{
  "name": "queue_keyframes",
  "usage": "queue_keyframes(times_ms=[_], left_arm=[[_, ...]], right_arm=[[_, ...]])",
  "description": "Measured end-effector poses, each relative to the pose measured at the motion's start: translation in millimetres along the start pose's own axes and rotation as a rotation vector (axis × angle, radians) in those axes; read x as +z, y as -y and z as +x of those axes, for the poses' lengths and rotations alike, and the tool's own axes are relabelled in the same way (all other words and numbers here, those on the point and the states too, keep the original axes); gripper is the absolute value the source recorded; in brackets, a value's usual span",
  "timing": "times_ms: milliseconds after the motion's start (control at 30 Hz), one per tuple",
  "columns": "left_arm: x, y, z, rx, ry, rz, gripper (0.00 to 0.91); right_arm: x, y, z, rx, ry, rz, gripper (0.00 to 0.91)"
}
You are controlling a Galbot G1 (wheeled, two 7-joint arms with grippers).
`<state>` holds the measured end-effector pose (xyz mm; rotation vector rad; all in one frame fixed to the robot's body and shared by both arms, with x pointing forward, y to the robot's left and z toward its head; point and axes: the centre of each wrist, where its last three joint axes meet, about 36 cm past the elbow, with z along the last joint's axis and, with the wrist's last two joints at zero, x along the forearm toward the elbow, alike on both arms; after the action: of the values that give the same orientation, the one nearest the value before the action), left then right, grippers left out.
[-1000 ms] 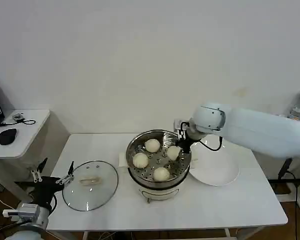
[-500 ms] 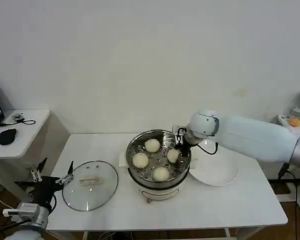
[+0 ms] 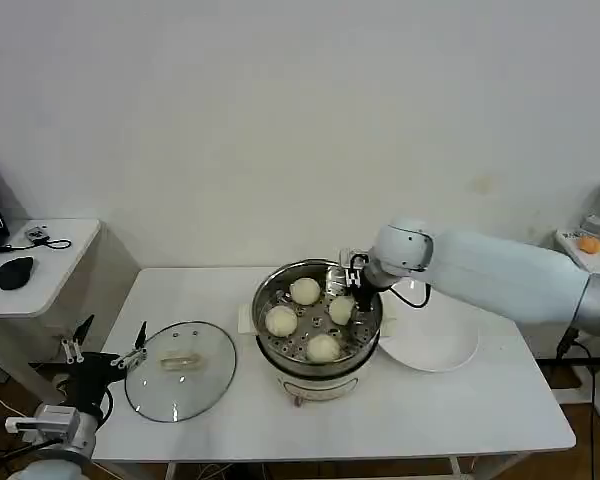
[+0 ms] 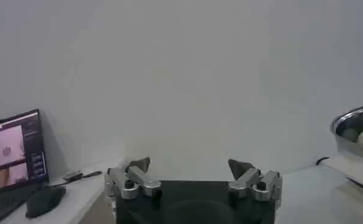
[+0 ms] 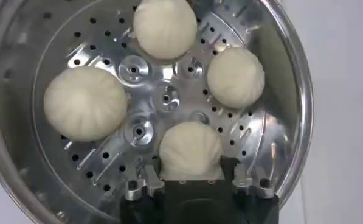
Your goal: Take steamed baozi put them in steamer then cover it.
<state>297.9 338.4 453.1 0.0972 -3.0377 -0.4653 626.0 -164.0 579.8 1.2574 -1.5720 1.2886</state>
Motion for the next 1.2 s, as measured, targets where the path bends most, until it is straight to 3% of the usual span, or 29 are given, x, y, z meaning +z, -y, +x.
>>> queue_keyframes(times_ms=[300,567,867,1200], left_arm=[[1,1,-1,0.000,-0.003,0.004,0.907],[5,3,-4,0.001,-0.010,0.014,0.907],[11,10,-7,0.007,-0.013,0.025,0.907],[19,20,-11,0.000,-0.026,0.014,0.907]], right_arm=[[2,1,21,0.040,0.023,-0.010,0.907],[19,-15,56,0.124,0.126,-0.047,0.907],[65,-69,66,0.424,0.379,-0.166,0.907],[110,-118,39,0.772,0.722,-0.394,0.907]])
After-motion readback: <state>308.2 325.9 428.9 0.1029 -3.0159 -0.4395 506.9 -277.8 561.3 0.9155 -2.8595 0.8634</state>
